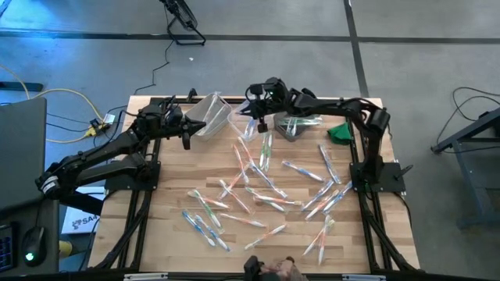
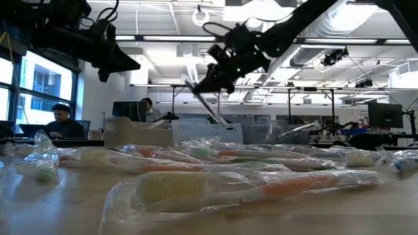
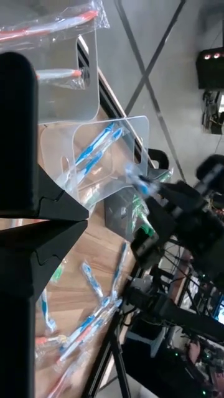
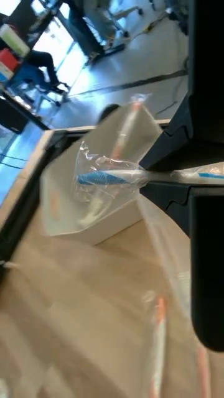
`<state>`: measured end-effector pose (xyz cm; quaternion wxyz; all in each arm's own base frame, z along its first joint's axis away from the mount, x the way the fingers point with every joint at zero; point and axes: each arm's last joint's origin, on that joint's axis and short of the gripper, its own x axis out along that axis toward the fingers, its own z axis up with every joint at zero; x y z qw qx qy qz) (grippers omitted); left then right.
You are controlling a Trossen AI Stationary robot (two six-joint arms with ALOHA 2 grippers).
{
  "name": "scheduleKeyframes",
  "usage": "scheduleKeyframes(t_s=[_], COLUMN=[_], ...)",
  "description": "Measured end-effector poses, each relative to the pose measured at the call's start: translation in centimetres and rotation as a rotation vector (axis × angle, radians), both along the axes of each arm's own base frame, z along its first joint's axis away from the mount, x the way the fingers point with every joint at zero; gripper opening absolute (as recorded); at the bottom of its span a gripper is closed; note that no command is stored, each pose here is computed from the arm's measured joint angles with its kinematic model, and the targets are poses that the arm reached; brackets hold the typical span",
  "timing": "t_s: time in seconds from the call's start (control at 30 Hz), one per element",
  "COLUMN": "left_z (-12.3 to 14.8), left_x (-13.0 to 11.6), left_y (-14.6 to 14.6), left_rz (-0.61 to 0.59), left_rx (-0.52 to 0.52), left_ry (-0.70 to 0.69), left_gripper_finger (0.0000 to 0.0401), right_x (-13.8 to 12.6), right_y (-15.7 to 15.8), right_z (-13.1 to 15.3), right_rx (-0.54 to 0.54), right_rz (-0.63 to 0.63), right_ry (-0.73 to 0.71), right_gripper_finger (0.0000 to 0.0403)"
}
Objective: Pick & Place Toothbrushes
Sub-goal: Put the blue toothbrush into the transparent bin
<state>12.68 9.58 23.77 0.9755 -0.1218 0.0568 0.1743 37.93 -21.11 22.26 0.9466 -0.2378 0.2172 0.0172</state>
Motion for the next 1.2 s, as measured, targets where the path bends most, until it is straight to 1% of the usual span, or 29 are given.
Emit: scheduleKeyframes(t_s=[0.07, 0.23, 0.47, 0.53, 0.7, 0.83, 0.93, 1.0, 1.13, 1.2], left_z=[0.0, 0.0, 0.0, 0.0, 0.0, 0.0, 0.0, 0.0, 0.0, 0.0], left_x=[0.0, 0.0, 0.0, 0.0, 0.0, 0.0, 0.0, 0.0, 0.0, 0.0], left_y=[0.0, 0.0, 0.0, 0.0, 0.0, 0.0, 0.0, 0.0, 0.0, 0.0], left_rz=[0.000, 0.000, 0.000, 0.000, 0.000, -0.001, -0.001, -0.001, -0.001, -0.001], left_rx=[0.000, 0.000, 0.000, 0.000, 0.000, 0.000, 0.000, 0.000, 0.000, 0.000], left_ry=[0.000, 0.000, 0.000, 0.000, 0.000, 0.000, 0.000, 0.000, 0.000, 0.000], left_gripper_finger=[0.0003, 0.0003, 0.0003, 0.0003, 0.0003, 0.0003, 0.0003, 0.0003, 0.0003, 0.0003], right_x=[-0.2, -1.0, -2.0, -2.0, -1.6, -1.2, -1.0, -0.9, -0.6, -0.6], right_y=[-0.6, -1.9, -2.6, -2.7, -2.5, -2.1, -1.8, -1.7, -1.2, -0.7], right_z=[-0.6, -1.1, -1.8, -1.9, -1.7, -1.5, -1.5, -1.4, -1.4, -0.7], right_rx=[0.008, 0.021, 0.105, 0.117, 0.060, 0.036, 0.033, 0.016, -0.013, -0.025], right_rz=[-0.018, -0.071, -0.113, -0.132, -0.181, -0.189, -0.181, -0.204, -0.248, -0.253], right_ry=[0.017, 0.045, 0.116, 0.122, 0.111, 0.098, 0.098, 0.098, 0.114, 0.113], right_gripper_finger=[0.0014, 0.0014, 0.0017, 0.0037, 0.0106, 0.0144, 0.0157, 0.0159, 0.0154, 0.0148])
